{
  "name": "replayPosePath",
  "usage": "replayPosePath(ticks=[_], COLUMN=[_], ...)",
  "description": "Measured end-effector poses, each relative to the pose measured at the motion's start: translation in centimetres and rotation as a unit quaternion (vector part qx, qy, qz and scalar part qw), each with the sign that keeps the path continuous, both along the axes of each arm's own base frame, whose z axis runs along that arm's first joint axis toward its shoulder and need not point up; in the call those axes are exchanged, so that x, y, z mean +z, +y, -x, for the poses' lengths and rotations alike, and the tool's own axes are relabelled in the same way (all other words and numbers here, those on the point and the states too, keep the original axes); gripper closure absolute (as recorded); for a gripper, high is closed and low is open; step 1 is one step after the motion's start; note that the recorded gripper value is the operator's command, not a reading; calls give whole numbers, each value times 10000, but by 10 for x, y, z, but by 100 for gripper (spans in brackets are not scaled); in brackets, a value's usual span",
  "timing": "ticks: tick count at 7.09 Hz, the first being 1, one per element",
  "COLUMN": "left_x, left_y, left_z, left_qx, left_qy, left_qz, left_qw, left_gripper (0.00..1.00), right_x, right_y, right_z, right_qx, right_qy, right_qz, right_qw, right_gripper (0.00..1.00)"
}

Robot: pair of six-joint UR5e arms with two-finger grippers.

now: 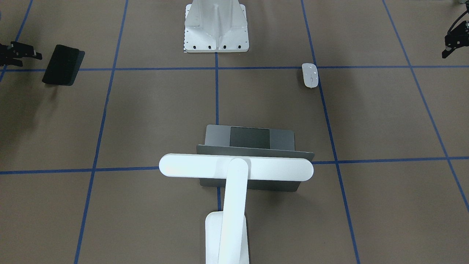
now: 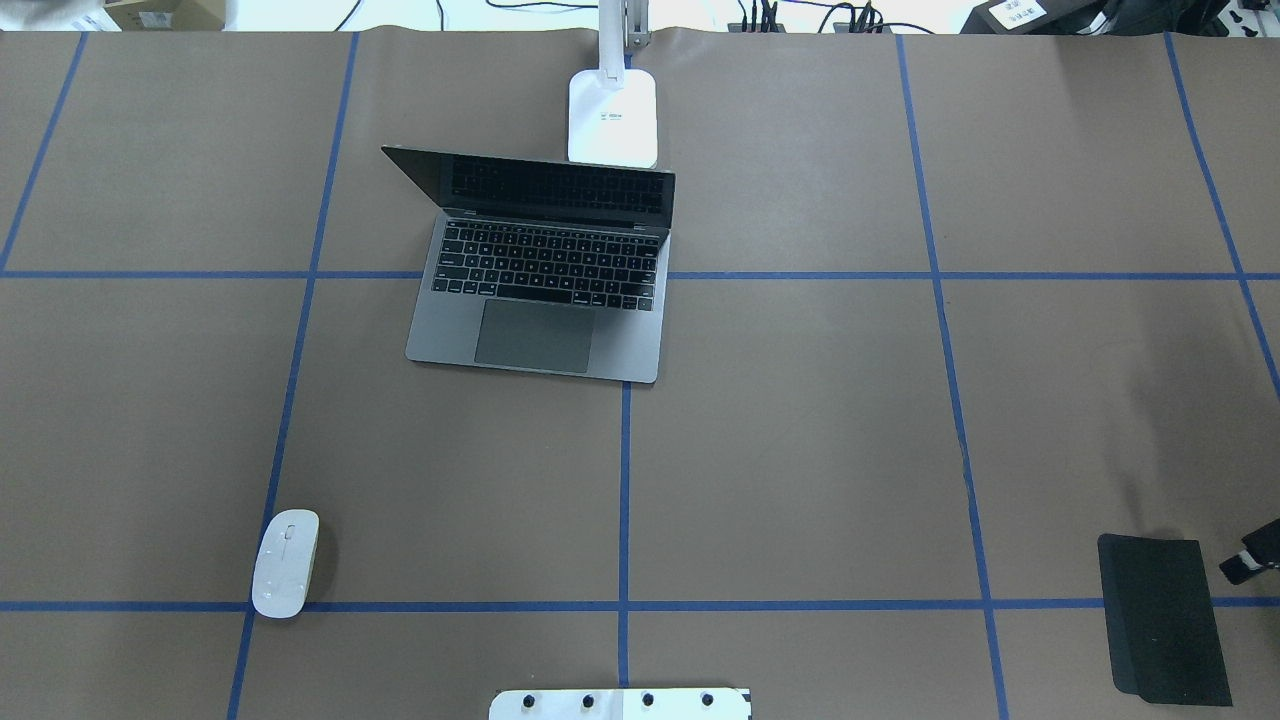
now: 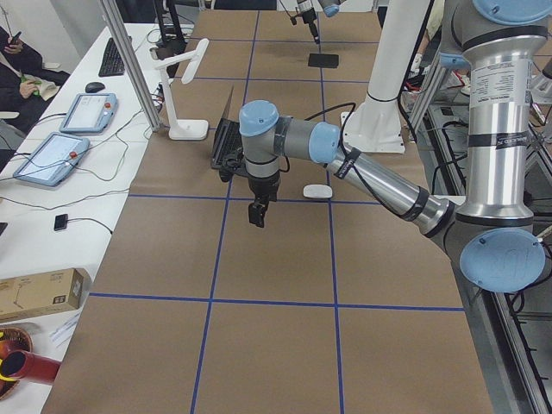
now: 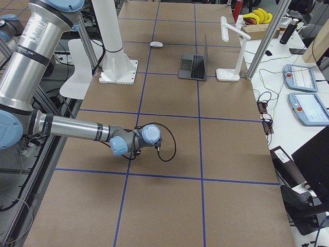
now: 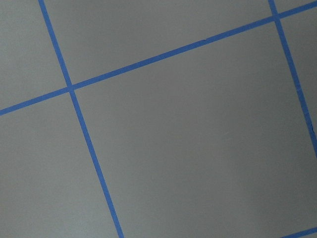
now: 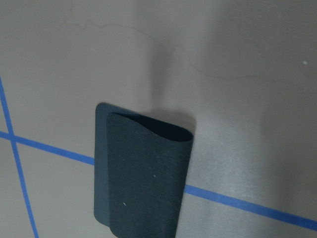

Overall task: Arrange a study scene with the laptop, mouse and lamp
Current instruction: 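Pinch the black mouse pad edge with the right gripper and lift it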

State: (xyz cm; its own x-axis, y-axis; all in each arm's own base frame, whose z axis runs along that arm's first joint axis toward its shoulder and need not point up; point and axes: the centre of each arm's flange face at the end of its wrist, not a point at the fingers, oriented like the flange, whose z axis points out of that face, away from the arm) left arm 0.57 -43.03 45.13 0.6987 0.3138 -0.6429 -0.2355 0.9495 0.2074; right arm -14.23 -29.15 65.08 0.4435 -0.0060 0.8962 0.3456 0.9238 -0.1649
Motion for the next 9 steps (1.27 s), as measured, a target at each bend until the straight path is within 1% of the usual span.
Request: replayPosePath(ticks=[2,4,5,9], left_x=[2,3,3,4], left_y=[0,-1,-1,-1], left_z=[1,3,4,6], left_qx=[-7,-8,-1,-6], left_qy=[-4,-6,-5,-12], left_qz=[11,3,-3,-5], left_qw=[10000,10000,10000,10000], left_gripper=[1,1,1,1], right_x=[4,14,13,-1], right_y=[-4,-6,-7,-19], right_z=[16,26,29,42], right_qx=[26,-17,-13,92], right_qy=[197,384,413,399], right_qz=[71,-25,-44,72], right_qw=[9998,9993,9991,9991], right_gripper=[0,0,0,2])
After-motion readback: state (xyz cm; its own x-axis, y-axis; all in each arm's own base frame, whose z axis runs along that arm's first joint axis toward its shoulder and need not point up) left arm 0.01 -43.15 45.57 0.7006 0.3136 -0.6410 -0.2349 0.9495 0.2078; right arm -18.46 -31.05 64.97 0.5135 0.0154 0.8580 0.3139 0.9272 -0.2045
